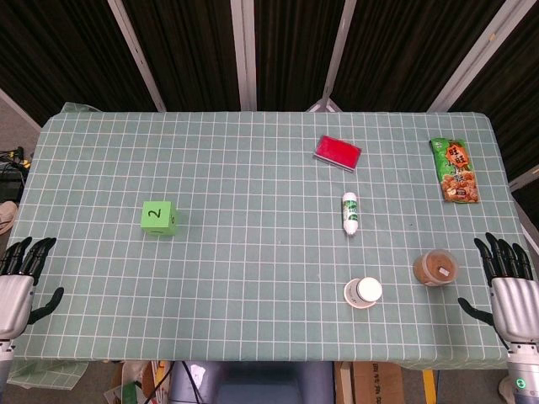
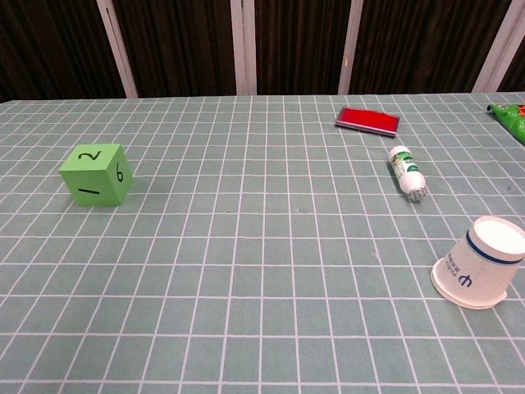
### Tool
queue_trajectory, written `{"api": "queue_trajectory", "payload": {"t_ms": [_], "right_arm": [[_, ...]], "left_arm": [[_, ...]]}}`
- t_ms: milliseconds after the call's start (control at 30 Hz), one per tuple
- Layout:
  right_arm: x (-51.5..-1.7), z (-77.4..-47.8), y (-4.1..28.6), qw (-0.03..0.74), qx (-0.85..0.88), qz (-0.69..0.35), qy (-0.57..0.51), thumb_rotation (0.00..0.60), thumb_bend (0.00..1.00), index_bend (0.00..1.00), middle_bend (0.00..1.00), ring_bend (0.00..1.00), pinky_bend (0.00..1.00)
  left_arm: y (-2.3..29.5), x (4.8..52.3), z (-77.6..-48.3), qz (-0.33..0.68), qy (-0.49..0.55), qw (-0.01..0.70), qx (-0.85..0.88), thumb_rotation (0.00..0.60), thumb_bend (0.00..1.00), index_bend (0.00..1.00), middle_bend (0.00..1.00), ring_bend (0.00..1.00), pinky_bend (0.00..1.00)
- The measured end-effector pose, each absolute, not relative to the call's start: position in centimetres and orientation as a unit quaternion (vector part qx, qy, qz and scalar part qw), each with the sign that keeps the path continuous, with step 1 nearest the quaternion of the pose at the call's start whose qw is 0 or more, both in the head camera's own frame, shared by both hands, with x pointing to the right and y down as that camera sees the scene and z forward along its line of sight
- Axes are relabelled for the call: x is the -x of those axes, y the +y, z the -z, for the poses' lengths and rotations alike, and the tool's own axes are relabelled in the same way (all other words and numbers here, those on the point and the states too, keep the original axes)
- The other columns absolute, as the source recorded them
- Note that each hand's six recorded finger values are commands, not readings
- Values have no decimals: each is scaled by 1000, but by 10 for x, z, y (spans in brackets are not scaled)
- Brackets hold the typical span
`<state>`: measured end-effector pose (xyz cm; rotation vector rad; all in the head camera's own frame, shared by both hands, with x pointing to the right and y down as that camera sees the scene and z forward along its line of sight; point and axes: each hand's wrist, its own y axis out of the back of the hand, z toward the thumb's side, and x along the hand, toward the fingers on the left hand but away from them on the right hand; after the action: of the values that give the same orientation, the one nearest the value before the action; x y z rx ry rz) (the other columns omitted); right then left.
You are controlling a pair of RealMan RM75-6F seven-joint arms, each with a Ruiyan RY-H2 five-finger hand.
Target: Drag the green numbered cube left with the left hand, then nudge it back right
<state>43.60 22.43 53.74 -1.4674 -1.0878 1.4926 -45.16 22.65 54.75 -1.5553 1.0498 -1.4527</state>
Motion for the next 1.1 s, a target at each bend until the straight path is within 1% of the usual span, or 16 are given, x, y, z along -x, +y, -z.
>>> {"api": "queue_trajectory", "payload": {"t_ms": [400,600,800,900,967,1000,1100], "right_arm": [[-436,-539,227,373,578,-592,-420,600,79,79,18,28,0],[-436,-538,228,371,577,-595,-419,600,78,79,18,28,0],[-434,-539,229,372,581,-594,-413,600,78,79,19,28,0],[-434,-539,230,369,583,-594,-413,600,78,79,18,28,0],[-435,-540,230,366,583,-596,-413,600,79,79,18,28,0],[-435,-540,229,365,582,-597,-414,600,79,79,18,28,0],[-437,-540,229,361,580,-600,-417,600,79,78,18,28,0]], "left_arm": [[229,451,-542,558,417,374,612,600,418,53,58,0,75],[227,454,-549,566,408,362,618,600,417,53,56,0,75],[225,451,-557,565,397,346,635,600,418,48,76,7,84],[222,449,-561,563,384,337,649,600,418,32,121,62,136],[215,448,-565,565,369,330,660,600,418,30,194,142,227],[211,447,-566,566,363,326,665,600,418,31,227,173,263],[189,443,-572,568,348,308,679,600,418,31,294,222,324]]}}
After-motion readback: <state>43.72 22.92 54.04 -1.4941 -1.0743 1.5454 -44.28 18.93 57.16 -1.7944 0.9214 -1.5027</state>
